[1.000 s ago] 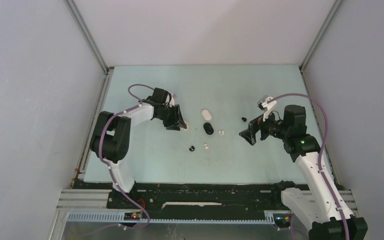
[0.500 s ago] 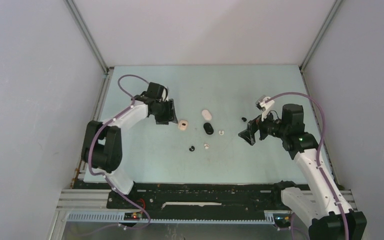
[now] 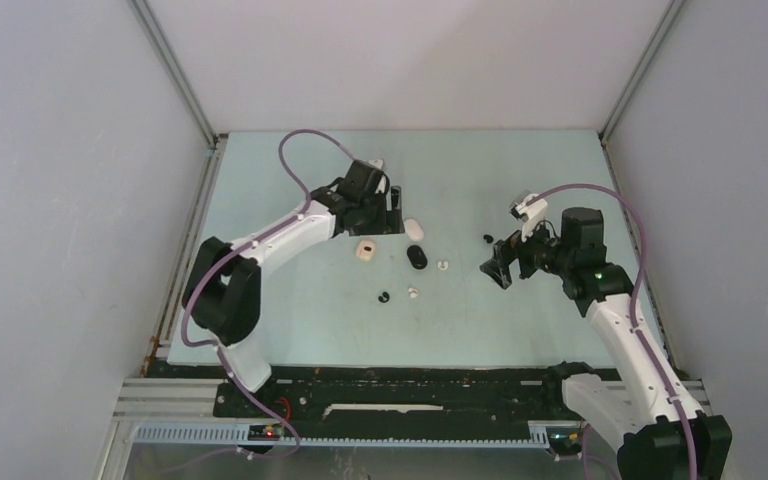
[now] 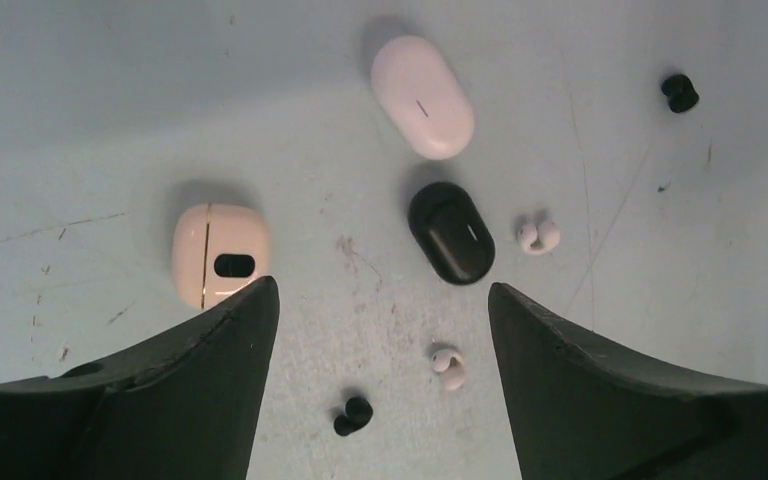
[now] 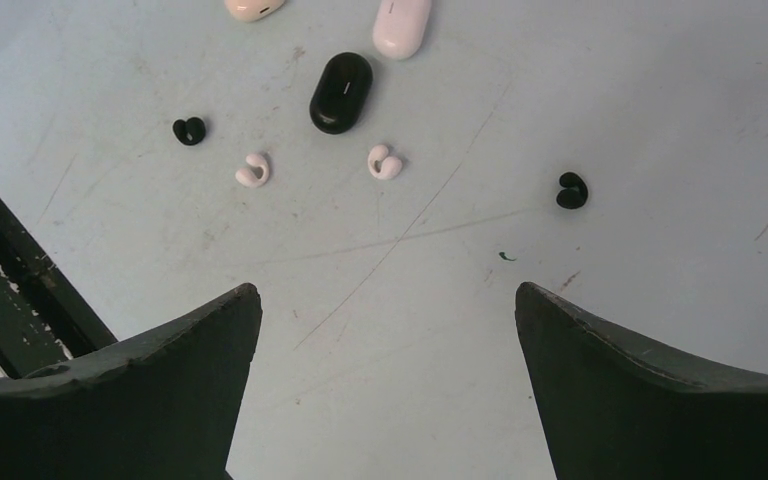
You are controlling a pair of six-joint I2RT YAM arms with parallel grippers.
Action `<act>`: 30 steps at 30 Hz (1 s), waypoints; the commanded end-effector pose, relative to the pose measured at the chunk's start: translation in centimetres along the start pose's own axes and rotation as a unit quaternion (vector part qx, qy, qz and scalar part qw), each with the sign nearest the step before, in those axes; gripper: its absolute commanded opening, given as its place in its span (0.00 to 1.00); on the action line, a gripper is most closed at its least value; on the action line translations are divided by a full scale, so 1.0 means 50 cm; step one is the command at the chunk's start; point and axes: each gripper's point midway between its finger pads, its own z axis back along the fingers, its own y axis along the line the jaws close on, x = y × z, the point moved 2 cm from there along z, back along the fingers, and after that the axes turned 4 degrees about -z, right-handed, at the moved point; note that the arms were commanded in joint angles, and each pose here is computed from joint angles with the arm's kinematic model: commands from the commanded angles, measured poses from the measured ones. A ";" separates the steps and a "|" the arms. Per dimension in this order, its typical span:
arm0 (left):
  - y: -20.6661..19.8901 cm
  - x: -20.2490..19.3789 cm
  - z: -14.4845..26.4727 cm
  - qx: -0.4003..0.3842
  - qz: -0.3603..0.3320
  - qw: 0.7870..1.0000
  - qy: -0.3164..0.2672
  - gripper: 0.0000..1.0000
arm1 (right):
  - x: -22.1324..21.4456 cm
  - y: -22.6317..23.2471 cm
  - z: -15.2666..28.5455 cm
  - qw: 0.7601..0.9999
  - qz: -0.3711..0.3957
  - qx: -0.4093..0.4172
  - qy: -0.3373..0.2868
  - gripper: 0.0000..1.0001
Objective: Insert the wireless bluetooth earbuds into the charging case
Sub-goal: Place the charging case at the center of the board, then pick up the charging case at the center of the board.
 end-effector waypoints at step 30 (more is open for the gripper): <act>-0.082 -0.098 -0.172 0.048 -0.019 0.996 0.070 0.66 | 0.014 -0.006 0.005 0.998 0.063 -0.024 -0.008 1.00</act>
